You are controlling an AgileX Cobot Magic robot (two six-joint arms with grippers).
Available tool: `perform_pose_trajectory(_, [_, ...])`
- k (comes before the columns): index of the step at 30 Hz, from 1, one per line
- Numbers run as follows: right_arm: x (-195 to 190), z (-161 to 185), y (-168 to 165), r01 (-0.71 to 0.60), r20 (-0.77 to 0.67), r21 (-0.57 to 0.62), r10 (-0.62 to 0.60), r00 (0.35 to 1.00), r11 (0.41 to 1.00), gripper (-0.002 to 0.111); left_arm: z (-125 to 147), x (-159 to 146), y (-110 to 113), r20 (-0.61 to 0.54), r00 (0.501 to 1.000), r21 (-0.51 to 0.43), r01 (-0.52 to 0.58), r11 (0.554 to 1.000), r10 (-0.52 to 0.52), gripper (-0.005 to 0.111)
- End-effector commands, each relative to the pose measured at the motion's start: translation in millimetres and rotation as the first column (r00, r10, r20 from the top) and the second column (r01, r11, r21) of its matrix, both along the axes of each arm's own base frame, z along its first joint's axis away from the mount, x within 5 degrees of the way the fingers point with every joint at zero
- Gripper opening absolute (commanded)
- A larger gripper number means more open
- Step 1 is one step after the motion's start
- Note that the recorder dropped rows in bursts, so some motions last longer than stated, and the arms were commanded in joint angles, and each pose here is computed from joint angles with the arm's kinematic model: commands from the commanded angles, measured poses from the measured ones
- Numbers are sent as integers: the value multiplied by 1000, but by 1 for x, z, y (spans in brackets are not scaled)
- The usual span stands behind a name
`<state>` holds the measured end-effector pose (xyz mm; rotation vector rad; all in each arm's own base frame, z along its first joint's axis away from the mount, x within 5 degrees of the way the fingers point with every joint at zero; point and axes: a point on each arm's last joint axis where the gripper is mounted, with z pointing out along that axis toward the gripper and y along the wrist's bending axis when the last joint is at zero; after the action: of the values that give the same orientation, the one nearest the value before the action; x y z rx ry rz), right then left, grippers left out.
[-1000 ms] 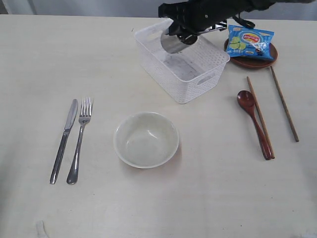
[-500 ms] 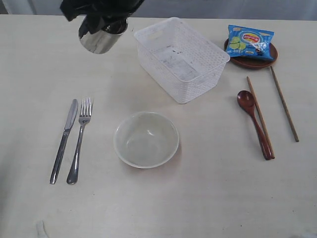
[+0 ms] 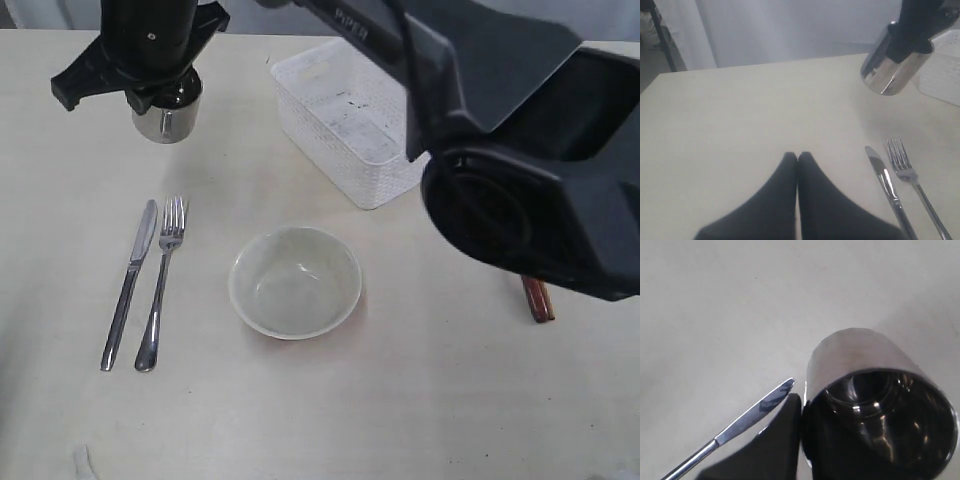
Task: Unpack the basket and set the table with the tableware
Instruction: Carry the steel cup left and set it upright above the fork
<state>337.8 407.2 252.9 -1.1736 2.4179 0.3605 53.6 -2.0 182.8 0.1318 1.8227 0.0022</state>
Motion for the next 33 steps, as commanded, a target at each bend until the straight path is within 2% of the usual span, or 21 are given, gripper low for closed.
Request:
perform_pose_trajectory(1, [6,-15,3,13,-7,-26,-13,1000,1000,-1,-1,0,0,0,1000,1,4,1000,-4,0])
perform_pose_trajectory(6, [13,-36,2,23,-14,-60,-24,1000,998,-1,-1,0,0,0,1000,1,4,1000,-4,0])
perform_pose_trajectory(14, [18,-38,5,33,7,-18,-33,999,999,-1,-1,0,0,0,1000,1,4,1000,-4,0])
perform_pose_trajectory(19, [19,-57,7,31,-28,-49,-32,999,998,-1,-1,0,0,0,1000,1,4,1000,-4,0])
perform_pose_trajectory(27, [19,-58,7,22,-30,-44,-24,999,999,0,-1,0,0,0,1000,1,4,1000,-4,0])
perform_pose_trajectory(33, [19,-72,4,26,-57,-77,-31,998,997,0,-1,0,0,0,1000,1,4,1000,-4,0])
